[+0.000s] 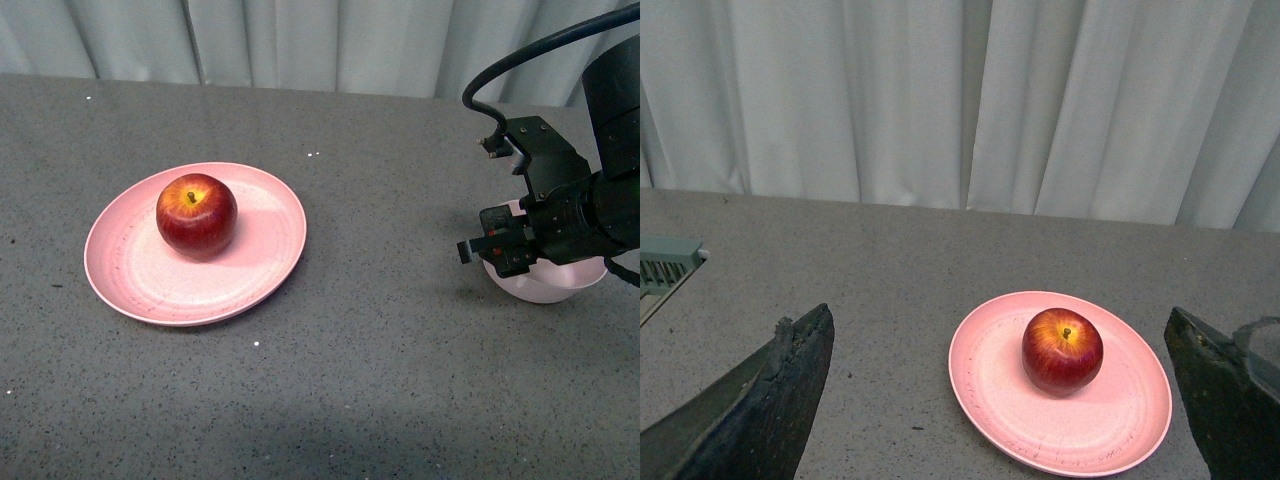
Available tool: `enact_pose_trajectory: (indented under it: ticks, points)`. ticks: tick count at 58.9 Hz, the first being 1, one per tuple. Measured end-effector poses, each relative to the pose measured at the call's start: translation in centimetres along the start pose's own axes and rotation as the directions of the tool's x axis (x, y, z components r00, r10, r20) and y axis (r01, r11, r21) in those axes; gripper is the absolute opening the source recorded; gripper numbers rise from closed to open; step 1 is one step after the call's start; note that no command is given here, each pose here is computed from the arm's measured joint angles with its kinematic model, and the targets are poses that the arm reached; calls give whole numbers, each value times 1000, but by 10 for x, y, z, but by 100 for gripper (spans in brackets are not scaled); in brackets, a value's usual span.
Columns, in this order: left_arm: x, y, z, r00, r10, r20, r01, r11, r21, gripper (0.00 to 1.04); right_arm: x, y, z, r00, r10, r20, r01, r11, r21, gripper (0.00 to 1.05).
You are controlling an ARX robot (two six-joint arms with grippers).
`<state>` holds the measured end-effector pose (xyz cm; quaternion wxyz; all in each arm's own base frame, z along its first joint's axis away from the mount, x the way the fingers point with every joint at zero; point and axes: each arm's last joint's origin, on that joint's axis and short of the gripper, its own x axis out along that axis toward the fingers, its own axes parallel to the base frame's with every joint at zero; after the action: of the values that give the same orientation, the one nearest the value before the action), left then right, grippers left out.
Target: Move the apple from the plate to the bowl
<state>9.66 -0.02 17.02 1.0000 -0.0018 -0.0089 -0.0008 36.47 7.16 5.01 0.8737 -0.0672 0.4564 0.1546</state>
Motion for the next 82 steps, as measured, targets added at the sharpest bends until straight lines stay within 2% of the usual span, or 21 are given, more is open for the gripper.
enact_pose_trajectory:
  ticks: [11,14,24,33,41,57,82]
  points:
    - [0,0,0,1000,0,0,0,1000,0,98,0,0,1,1000,-3,-2,3,1000,-5,4]
    - [0,0,0,1000,0,0,0,1000,0,98,0,0,2,1000,-5,3,5,1000,-14,1]
    - [0,0,0,1000,0,0,0,1000,0,98,-4,2,8,1000,1,18,0,1000,-20,1]
    - [0,0,0,1000,0,0,0,1000,0,98,-15,15,17,997,65,42,-64,998,-25,1]
    - [0,0,0,1000,0,0,0,1000,0,98,-21,41,31,987,143,70,-140,989,-44,1]
    - [0,0,0,1000,0,0,0,1000,0,98,-18,90,52,968,234,95,-226,970,-91,1]
    - [0,0,0,1000,0,0,0,1000,0,98,11,119,49,962,270,35,-266,961,-79,1]
